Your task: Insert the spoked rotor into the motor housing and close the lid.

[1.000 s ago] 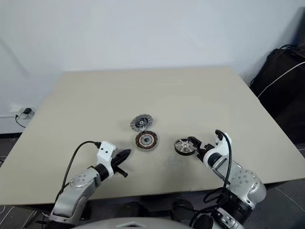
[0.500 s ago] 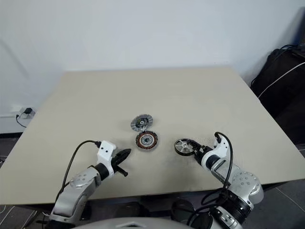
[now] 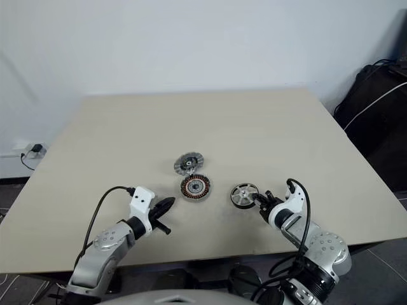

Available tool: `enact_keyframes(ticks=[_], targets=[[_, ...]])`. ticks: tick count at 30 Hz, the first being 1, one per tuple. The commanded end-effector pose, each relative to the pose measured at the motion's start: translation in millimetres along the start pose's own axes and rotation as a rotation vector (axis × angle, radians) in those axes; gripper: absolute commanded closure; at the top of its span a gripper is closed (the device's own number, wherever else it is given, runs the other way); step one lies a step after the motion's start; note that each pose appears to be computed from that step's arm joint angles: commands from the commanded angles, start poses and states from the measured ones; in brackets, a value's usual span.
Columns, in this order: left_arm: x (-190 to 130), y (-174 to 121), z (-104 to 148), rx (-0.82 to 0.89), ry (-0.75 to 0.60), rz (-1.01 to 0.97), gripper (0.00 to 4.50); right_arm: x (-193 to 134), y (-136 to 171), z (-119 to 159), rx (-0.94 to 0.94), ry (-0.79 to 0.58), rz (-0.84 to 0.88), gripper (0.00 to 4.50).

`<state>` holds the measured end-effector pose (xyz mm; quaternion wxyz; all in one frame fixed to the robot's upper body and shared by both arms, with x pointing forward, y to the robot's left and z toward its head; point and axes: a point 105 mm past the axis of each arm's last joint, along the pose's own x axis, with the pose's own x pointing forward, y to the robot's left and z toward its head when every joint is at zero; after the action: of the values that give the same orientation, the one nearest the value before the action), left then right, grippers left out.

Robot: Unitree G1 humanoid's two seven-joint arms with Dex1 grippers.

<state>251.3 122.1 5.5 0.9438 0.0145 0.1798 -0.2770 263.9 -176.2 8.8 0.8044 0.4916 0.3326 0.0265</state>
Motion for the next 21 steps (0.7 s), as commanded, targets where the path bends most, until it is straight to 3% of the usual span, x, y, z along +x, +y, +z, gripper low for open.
enact_keyframes(ticks=[1,7,21], targets=[[0,0,11,0.014,-0.039,0.0,4.5,1,52,-2,-0.007,-0.025,0.237,4.1],[-1,1,11,0.012,-0.042,0.007,4.5,3,94,-15,0.0,0.018,0.425,4.1],[-10,5,11,0.003,-0.049,0.045,4.5,57,108,-69,-0.042,0.272,0.406,4.1]])
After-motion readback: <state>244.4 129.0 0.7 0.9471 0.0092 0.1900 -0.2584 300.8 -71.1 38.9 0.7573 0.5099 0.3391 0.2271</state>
